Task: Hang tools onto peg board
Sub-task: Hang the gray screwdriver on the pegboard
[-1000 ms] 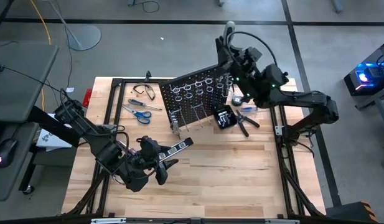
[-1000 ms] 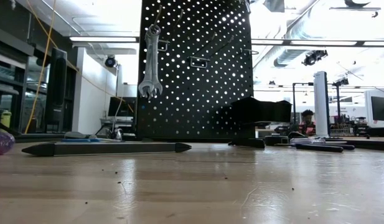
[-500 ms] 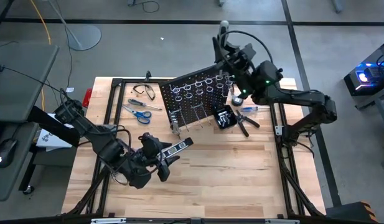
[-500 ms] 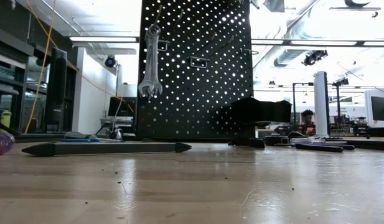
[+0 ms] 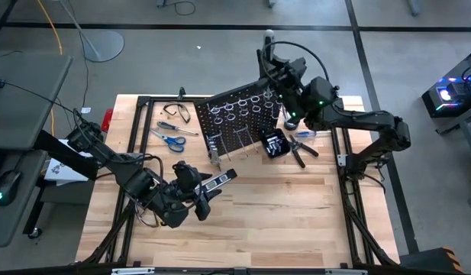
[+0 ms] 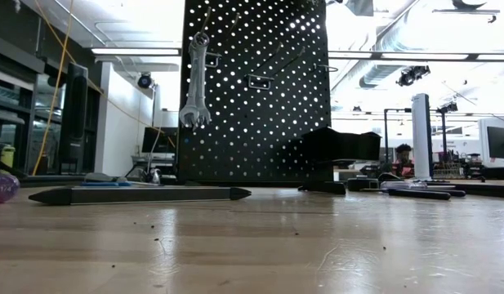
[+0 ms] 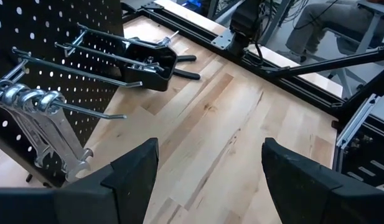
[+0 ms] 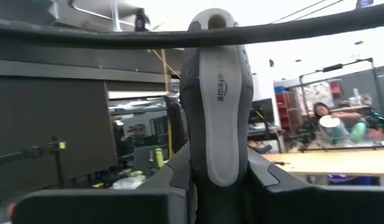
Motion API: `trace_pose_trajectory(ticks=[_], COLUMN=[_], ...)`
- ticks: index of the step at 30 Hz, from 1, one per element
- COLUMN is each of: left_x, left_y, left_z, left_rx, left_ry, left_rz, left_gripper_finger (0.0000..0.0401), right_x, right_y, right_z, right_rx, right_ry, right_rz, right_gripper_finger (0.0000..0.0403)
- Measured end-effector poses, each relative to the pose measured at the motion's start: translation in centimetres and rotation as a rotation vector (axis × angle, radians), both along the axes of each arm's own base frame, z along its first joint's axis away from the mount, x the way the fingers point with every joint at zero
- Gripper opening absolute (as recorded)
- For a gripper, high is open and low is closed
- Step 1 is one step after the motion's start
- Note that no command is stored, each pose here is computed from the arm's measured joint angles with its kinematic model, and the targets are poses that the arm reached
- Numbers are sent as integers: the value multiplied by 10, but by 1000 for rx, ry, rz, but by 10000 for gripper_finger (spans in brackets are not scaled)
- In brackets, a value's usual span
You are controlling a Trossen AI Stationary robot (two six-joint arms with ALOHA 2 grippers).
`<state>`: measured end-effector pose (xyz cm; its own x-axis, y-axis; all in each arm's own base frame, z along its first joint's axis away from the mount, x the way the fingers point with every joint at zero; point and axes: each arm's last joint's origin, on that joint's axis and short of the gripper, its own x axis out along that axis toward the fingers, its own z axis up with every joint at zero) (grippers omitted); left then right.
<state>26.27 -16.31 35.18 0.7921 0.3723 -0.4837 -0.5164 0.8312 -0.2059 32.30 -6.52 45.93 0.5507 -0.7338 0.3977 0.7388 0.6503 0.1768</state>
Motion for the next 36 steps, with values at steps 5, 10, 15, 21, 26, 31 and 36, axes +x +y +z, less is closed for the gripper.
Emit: trace_pose_trajectory(ticks=[5, 10, 15, 21, 26, 31, 36], left_x=[0, 0, 0, -5, -16, -25, -35], left_y=[0, 0, 0, 5, 21, 40, 76], left_z=[0, 0, 0, 6, 25, 32, 12], left_rx=[1, 1, 19, 24, 42, 111, -78], left_ry=[1, 1, 9, 19, -13, 47, 407], left_rz=[0, 0, -12, -42, -47, -60, -36], left_gripper_finger=[261, 261, 261, 261, 261, 261, 261], right_x=[2, 1, -2, -16, -33, -52, -66], right_y=[10, 20, 29, 39, 48, 57, 72], right_z=[-1, 0, 2, 14, 28, 41, 49], right_rx=[-8, 14, 16, 5, -35, -44, -87], right_ry=[32, 35, 53, 28, 31, -8, 11], right_rz=[1, -17, -42, -19, -25, 3, 42], right_gripper_finger=[161, 222, 229, 231, 231, 232, 232])
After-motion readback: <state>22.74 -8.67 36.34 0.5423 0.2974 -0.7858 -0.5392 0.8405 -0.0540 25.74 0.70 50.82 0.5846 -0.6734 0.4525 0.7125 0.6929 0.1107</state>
